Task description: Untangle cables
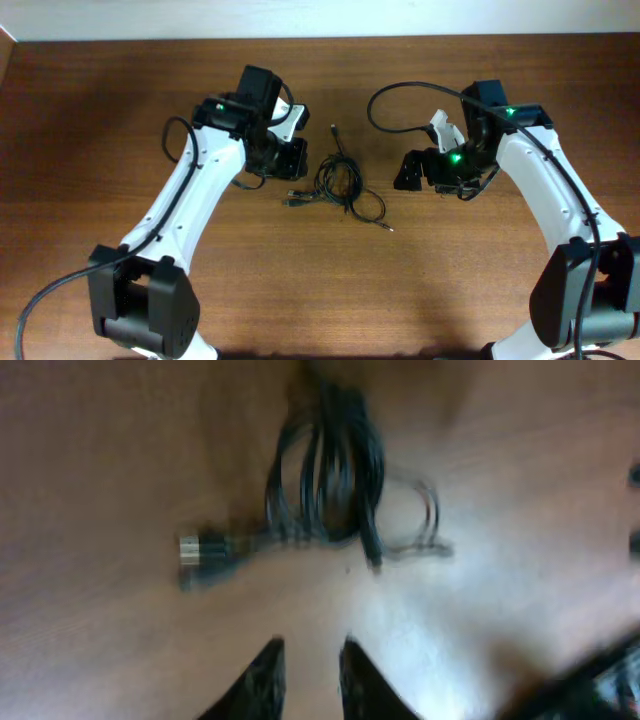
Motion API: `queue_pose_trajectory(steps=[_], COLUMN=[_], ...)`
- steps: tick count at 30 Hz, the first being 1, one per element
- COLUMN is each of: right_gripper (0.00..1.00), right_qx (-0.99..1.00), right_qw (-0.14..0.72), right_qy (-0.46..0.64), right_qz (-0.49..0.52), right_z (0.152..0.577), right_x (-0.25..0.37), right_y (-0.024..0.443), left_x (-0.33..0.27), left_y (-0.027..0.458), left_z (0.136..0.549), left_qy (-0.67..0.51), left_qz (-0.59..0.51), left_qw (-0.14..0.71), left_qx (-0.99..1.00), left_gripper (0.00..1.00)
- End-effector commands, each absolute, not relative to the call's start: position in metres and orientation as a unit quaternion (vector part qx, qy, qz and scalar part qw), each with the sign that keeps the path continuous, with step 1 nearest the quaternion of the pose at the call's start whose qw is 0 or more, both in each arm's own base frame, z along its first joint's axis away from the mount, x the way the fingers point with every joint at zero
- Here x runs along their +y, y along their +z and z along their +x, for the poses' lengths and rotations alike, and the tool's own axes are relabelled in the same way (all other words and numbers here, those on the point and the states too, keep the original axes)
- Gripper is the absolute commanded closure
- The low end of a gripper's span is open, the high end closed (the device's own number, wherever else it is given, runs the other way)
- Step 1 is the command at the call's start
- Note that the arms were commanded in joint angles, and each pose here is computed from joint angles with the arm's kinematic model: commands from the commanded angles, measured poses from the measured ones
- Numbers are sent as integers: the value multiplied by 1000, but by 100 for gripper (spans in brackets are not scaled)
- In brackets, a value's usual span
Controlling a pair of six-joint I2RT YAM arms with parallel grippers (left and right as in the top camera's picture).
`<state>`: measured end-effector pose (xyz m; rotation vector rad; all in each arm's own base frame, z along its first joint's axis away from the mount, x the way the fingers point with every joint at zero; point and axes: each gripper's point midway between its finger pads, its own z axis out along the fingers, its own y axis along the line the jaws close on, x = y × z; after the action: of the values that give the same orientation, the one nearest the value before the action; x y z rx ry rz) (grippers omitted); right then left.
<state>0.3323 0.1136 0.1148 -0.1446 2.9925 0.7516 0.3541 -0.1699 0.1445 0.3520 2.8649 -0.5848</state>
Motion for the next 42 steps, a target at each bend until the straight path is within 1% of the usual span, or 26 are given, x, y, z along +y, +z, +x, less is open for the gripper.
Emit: queue_pose_trajectory(steps=[1, 3, 4, 5, 6, 9, 11, 13, 18, 20, 22, 28, 29, 30, 31, 32, 33, 34, 40, 42], right_gripper=[2, 2, 2, 2, 2, 2, 2, 2, 2, 2, 2, 2, 2, 2, 1, 2, 2, 1, 2, 2], right_qx=[969, 969, 969, 969, 969, 969, 969, 969, 969, 969, 969, 969, 969, 969, 969, 969, 969, 969, 969, 969], right_qw=[32, 32, 32, 32, 32, 33, 33, 33, 33, 33, 33, 33, 33, 33, 33, 33, 33, 33, 33, 33], right_qy=[241, 241, 241, 241, 241, 241, 241, 241, 241, 241, 241, 241, 241, 241, 241, 241, 241, 241, 241, 241], right_qz=[-46, -46, -46, -46, -46, -46, -46, -46, -46, -46, -46, -46, -46, -46, -46, -46, -46, -46, -46, -46], right_z=[336, 336, 336, 336, 336, 336, 336, 336, 336, 336, 336, 336, 336, 336, 336, 336, 336, 336, 336, 336], right_x=[111, 111, 111, 111, 111, 111, 111, 111, 111, 111, 111, 111, 111, 111, 111, 111, 111, 111, 111, 111], right_y=[115, 115, 115, 115, 115, 115, 115, 115, 115, 115, 115, 115, 115, 115, 115, 115, 115, 115, 115, 115], left_x=[-171, -173, -174, -175, -176, -176, -181, -183, -199, -200, -200, -195, -194, -194, -192, -192, -192, -193, -213, -213], left_y=[112, 91, 81, 69, 62, 36, 24, 20, 30, 31, 30, 31, 30, 30, 29, 29, 29, 29, 29, 29], left_z=[363, 370, 372, 374, 375, 373, 369, 370, 380, 382, 380, 385, 384, 382, 380, 380, 381, 383, 382, 381], left_qy=[-196, -197, -196, -198, -198, -194, -206, -210, -267, -270, -269, -270, -268, -267, -264, -262, -262, -263, -269, -268], left_qz=[83, 58, 47, 34, 33, 19, 18, 18, 21, 17, 17, -14, -15, -16, -17, -18, -17, -16, 11, 12], left_qw=[94, 81, 73, 61, 55, 26, 6, 3, 19, 21, 17, 16, 15, 11, 7, 5, 8, 12, 25, 23], left_qx=[973, 975, 977, 978, 978, 981, 978, 978, 963, 962, 963, 963, 963, 964, 964, 965, 965, 964, 963, 963], left_gripper=[73, 72, 69, 62, 61, 67, 67, 67, 69, 69, 73, 74, 79, 79, 79, 75, 63, 60, 59, 60])
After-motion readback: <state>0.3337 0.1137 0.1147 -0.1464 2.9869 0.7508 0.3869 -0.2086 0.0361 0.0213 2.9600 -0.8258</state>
